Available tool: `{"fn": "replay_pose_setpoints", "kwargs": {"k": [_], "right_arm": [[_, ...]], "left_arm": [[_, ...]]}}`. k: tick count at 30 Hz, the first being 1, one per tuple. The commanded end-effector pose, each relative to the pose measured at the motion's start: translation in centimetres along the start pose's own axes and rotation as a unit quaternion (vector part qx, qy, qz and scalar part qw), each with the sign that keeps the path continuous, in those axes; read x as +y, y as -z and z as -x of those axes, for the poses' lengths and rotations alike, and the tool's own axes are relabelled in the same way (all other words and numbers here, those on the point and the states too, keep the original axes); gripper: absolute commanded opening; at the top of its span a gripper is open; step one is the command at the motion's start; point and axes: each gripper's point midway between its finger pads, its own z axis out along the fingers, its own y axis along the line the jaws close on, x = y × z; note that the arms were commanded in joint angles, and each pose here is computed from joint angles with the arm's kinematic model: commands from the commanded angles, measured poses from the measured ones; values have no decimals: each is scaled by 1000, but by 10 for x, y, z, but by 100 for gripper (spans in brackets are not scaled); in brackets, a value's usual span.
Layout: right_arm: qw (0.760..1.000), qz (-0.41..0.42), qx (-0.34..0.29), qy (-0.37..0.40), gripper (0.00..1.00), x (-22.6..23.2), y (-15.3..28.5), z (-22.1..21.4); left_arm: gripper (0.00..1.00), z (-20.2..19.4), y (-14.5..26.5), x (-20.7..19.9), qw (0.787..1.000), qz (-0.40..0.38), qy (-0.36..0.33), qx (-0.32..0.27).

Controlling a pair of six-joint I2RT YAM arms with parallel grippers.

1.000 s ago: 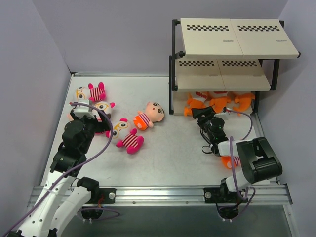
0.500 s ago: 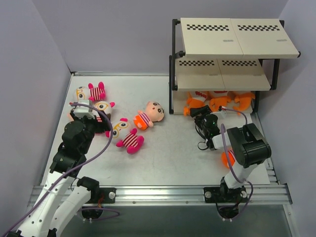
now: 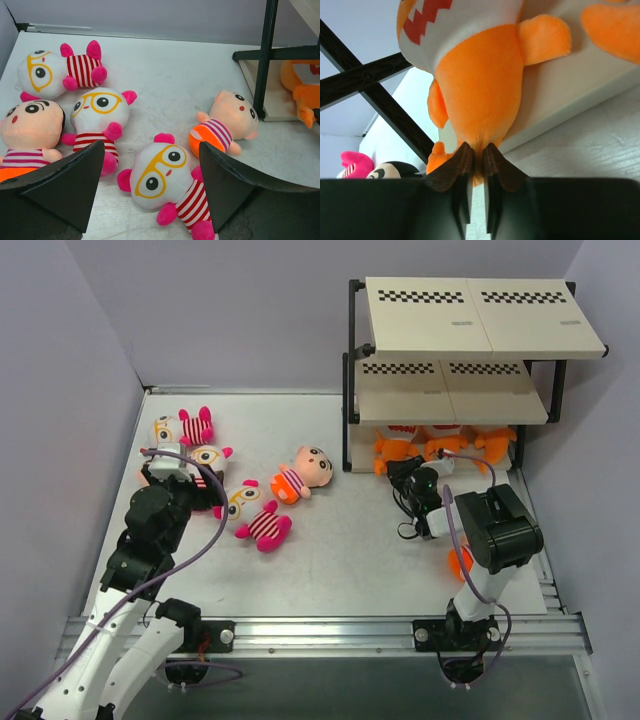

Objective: Place and organize the stuffed toys onto the shelf
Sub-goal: Place the stuffed toy onto shelf

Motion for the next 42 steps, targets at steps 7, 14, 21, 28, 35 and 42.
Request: {"fn": "replay_pose_setpoints", "kwargs": {"k": [7,14,21,28,35,42], "right_arm": [[997,39,-6,65,0,26,-14,6],[992,68,22,100,0,35,-25,-6],[988,88,42,122,0,37,-25,-16],[980,101,61,158,0,36,-17,-23],[976,91,68,186,0,30,-15,-24],[976,86,65,190,0,28,-23,-24]], "left_arm": [[85,4,1,0,1000,0,-7,-7],[85,4,0,0,1000,0,-8,-5],[85,2,-2,0,1000,0,-10,-2],[85,2,-2,-1,1000,0,-11,-1],[85,1,-3,-1,1000,-1,-11,0],[84,-1,-4,-1,1000,0,-13,3]]}}
